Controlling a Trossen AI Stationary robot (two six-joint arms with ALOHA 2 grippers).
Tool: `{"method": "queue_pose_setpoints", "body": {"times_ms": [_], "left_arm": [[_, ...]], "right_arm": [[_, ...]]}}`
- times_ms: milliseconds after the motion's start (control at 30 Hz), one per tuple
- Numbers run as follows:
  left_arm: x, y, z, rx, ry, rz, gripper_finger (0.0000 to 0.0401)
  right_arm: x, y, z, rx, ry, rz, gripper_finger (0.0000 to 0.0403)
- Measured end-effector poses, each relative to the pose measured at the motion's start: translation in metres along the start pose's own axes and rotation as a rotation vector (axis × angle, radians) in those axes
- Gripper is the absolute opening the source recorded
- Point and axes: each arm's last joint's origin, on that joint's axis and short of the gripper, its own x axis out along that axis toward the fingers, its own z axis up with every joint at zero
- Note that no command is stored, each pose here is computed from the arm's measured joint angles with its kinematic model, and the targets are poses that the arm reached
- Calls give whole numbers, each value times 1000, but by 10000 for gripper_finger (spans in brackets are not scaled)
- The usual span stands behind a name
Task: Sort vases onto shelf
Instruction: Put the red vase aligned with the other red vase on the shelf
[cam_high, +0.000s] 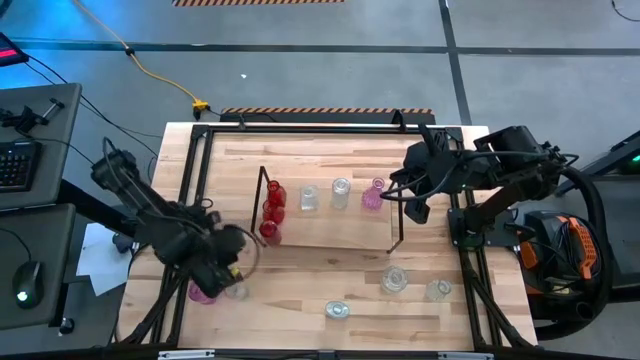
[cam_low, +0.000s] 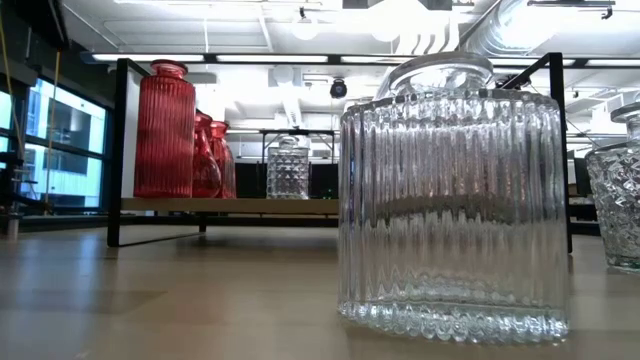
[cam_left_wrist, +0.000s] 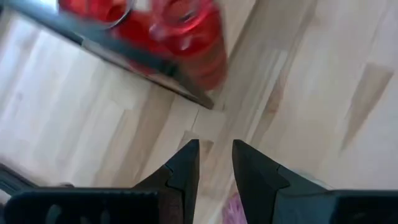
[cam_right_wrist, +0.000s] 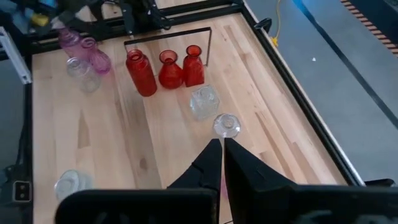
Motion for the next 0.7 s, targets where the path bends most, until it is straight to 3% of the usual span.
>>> {"method": "queue_pose_setpoints", "body": {"times_ms": [133, 267, 700], "left_arm": [[-14, 15, -9, -129, -137, -155, 87], [-26, 14, -1, -210, -332, -302, 87], [33, -27, -12, -338, -376, -264, 87]], "right_arm": [[0, 1, 0, 9, 6, 13, 0], [-1, 3, -1, 1, 6, 22, 0], [-7, 12, -5, -21, -23, 12, 0]]}}
